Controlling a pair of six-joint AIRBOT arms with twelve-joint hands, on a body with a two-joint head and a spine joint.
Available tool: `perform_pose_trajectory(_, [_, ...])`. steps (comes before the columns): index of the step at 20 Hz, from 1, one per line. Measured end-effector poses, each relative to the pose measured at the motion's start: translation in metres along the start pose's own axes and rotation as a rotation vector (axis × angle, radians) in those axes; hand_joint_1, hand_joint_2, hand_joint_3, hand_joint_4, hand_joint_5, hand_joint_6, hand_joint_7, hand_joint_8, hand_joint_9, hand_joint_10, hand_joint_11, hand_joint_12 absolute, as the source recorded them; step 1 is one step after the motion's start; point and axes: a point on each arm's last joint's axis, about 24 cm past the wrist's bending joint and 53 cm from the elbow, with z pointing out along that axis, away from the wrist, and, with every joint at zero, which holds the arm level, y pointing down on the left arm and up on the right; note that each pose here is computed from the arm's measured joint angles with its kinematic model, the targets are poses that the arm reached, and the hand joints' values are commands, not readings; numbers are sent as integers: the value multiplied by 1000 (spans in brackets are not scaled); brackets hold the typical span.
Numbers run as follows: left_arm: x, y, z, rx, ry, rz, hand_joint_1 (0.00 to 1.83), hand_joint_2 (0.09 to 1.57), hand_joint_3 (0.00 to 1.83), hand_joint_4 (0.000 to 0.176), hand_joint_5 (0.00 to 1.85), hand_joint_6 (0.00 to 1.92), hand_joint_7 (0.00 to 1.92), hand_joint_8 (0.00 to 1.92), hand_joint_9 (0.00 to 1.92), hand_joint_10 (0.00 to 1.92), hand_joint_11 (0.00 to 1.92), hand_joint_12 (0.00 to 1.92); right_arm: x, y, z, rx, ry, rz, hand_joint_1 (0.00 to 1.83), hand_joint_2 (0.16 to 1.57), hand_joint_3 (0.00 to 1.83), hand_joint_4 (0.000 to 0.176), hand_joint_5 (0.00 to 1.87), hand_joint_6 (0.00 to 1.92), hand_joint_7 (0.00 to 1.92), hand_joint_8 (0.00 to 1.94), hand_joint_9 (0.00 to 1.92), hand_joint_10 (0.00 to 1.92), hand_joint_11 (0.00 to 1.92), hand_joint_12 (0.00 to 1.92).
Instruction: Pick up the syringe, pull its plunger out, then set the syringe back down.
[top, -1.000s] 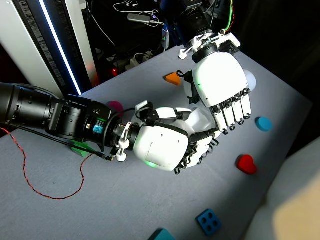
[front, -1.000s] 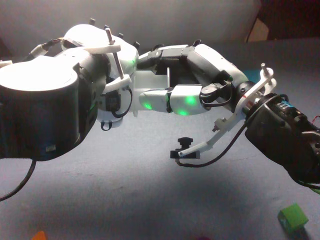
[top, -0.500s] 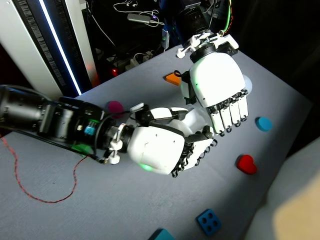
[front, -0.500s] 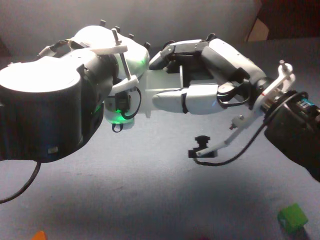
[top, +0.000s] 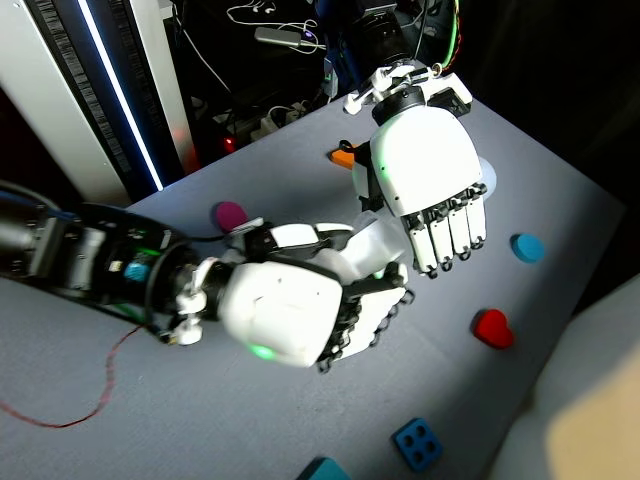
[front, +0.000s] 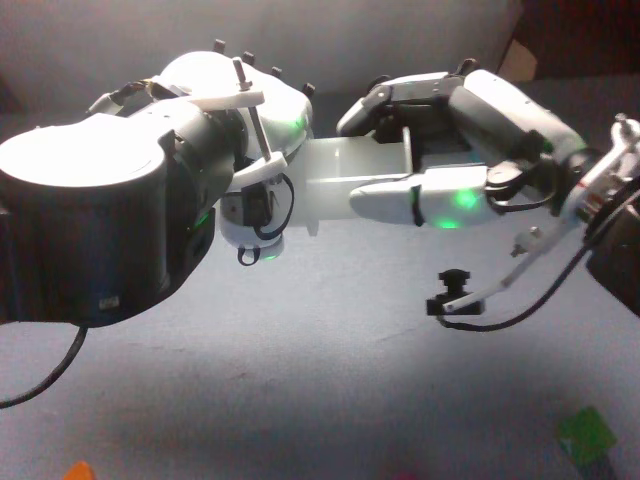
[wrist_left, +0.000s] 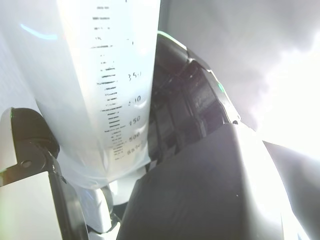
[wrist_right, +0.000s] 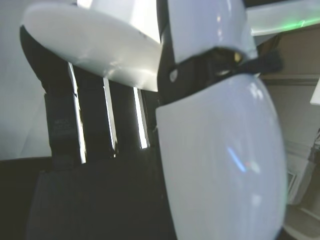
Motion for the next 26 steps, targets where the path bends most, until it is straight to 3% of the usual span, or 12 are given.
perform_pose_trajectory(4, [0, -1, 0, 6, -1, -2, 1477, 1246, 1, 0, 651, 1267, 663, 1555, 598, 1575, 616, 1715, -12, 5, -7, -1, -12, -18, 1494, 1076, 1, 0, 915, 860, 986, 886, 1072, 891, 941, 1462])
perform_pose_trajectory(6, [0, -3, 0, 11, 0, -2, 1332, 1265, 0, 0, 688, 1291, 670, 1560, 630, 1598, 591, 1477, -17, 8, -11, 0, -18, -24, 1494, 1077, 0, 0, 911, 869, 983, 891, 1069, 893, 941, 1461])
perform_pose_trajectory(10, [0, -6, 0, 19, -3, -4, 1328, 1264, 0, 0, 689, 1287, 674, 1564, 634, 1592, 596, 1460, -31, 13, -20, 10, -28, -35, 1493, 1077, 0, 0, 903, 872, 972, 900, 1067, 902, 973, 1432])
perform_pose_trajectory(13, [0, -6, 0, 21, -2, -2, 1329, 1263, 0, 0, 680, 1290, 673, 1559, 649, 1589, 613, 1467, -36, 14, -24, 15, -34, -34, 1493, 1077, 0, 0, 911, 869, 974, 896, 1074, 892, 956, 1449])
perform_pose_trajectory(14, [0, -5, 0, 18, -4, 2, 1446, 1247, 0, 0, 650, 1292, 654, 1544, 620, 1559, 645, 1661, -37, 14, -25, 14, -34, -38, 1494, 1072, 0, 0, 928, 849, 984, 881, 1080, 880, 959, 1442])
perform_pose_trajectory(15, [-1, -5, 0, 15, -6, 6, 1350, 1266, 0, 0, 649, 1322, 668, 1554, 639, 1593, 607, 1530, -39, 16, -25, 12, -37, -41, 1486, 1130, 2, 0, 793, 1033, 862, 1033, 951, 1052, 830, 1544])
perform_pose_trajectory(17, [-2, -4, 0, 13, -11, 11, 1328, 1267, 0, 0, 666, 1319, 672, 1552, 643, 1596, 601, 1466, -42, 16, -27, 11, -40, -43, 1493, 1081, 1, 0, 910, 872, 968, 908, 1046, 936, 944, 1462])
perform_pose_trajectory(21, [-5, -4, 0, 11, -21, 23, 1329, 1261, 0, 0, 687, 1298, 686, 1542, 642, 1585, 609, 1465, -47, 20, -30, 7, -47, -47, 1494, 1075, 0, 0, 934, 843, 979, 885, 1064, 910, 953, 1449])
perform_pose_trajectory(22, [-5, -3, 0, 8, -21, 23, 1447, 1241, 3, 0, 677, 1276, 671, 1534, 621, 1549, 631, 1655, -48, 20, -30, 7, -47, -50, 1494, 1076, 0, 0, 926, 842, 980, 887, 1064, 911, 954, 1450])
perform_pose_trajectory(23, [-5, -3, 0, 6, -21, 21, 1352, 1257, 0, 0, 688, 1290, 677, 1546, 637, 1581, 594, 1526, -48, 21, -30, 5, -45, -53, 1494, 1076, 0, 0, 918, 850, 981, 891, 1063, 907, 958, 1446])
perform_pose_trajectory(24, [-5, -2, 0, 4, -21, 21, 1452, 1241, 3, 0, 678, 1269, 666, 1539, 622, 1551, 620, 1674, -50, 23, -31, 4, -46, -56, 1494, 1076, 0, 0, 915, 851, 977, 895, 1067, 905, 961, 1444])
perform_pose_trajectory(26, [-5, -2, 0, 4, -23, 24, 1472, 1239, 3, 0, 676, 1264, 664, 1538, 620, 1543, 622, 1708, -53, 23, -33, 2, -49, -59, 1494, 1076, 0, 0, 915, 850, 979, 893, 1066, 907, 961, 1448])
